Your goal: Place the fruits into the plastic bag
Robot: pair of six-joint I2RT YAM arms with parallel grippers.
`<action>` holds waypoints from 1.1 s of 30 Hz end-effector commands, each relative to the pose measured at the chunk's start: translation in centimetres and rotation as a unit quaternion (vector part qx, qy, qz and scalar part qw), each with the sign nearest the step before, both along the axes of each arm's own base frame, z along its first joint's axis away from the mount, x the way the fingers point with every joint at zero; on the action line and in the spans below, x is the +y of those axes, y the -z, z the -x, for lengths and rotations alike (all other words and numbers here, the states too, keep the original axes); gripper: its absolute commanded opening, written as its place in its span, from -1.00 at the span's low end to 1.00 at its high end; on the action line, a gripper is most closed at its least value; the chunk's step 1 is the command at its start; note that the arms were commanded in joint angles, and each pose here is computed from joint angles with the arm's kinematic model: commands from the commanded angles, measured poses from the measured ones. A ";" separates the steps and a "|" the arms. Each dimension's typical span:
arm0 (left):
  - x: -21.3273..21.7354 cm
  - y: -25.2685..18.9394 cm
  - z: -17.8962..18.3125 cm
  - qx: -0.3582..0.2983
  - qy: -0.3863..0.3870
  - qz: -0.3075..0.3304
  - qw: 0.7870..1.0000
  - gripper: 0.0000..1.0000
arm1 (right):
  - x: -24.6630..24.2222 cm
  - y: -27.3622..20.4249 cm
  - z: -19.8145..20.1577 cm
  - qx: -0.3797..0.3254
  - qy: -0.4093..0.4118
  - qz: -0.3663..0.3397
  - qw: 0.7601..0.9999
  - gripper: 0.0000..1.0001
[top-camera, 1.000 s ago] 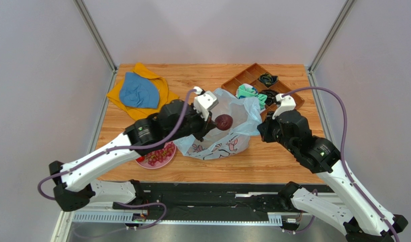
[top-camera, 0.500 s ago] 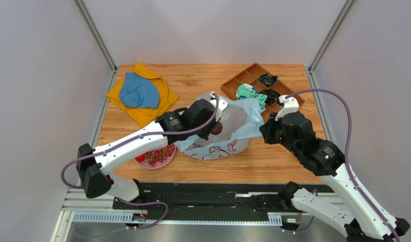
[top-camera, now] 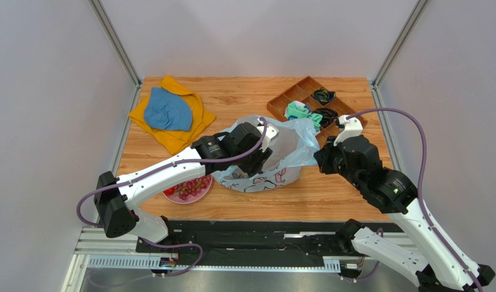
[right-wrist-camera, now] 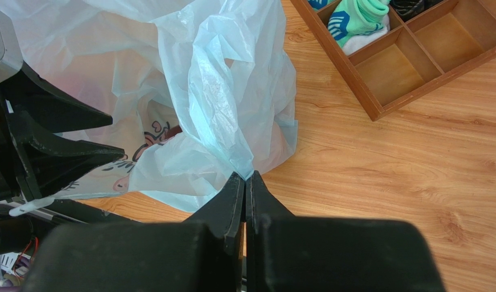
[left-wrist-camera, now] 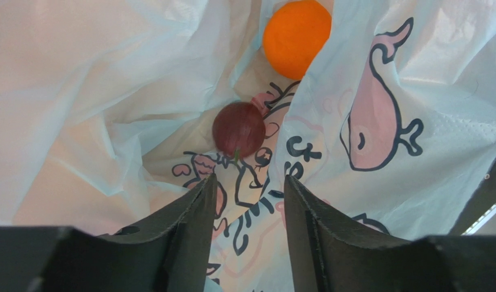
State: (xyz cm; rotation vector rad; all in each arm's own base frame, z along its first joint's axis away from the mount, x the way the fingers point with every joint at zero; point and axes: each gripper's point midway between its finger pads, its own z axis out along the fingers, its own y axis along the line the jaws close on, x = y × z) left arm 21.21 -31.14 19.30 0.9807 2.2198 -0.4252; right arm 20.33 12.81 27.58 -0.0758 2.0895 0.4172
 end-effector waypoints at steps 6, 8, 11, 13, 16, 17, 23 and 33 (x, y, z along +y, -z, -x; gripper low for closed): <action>-1.0 -2.1 0.4 -0.011 0.016 0.048 0.999 0.36 | -0.3 -1.2 0.1 -0.011 0.009 -0.011 1.000 -1.00; -1.0 -2.6 0.4 -0.018 0.023 0.055 0.998 0.41 | -0.4 -1.1 0.0 -0.010 0.011 -0.009 1.000 -1.00; -1.5 -4.0 1.1 -0.025 0.049 0.087 0.995 0.49 | -0.4 -1.0 0.0 -0.010 0.011 -0.008 1.000 -1.00; -1.9 -5.8 1.7 -0.040 0.068 0.124 0.989 0.54 | -0.3 -0.9 -0.1 -0.010 0.010 -0.008 1.000 -1.00; -2.1 -8.9 2.6 -0.057 0.088 0.185 0.977 0.60 | -0.3 -0.8 -0.1 -0.008 0.010 -0.008 1.000 -1.00; -2.2 -9.6 3.1 -0.055 0.100 0.201 0.973 0.61 | -0.3 -0.8 -0.1 -0.008 0.011 -0.007 1.000 -1.00; -1.8 -15.6 5.6 -0.053 0.154 0.322 0.933 0.64 | -0.3 -0.7 -0.1 -0.006 0.012 -0.008 1.000 -0.99; 4.4 -20.6 3.4 -0.113 0.068 0.395 0.909 0.66 | -0.3 -0.7 -0.1 -0.006 0.011 -0.009 1.000 -1.00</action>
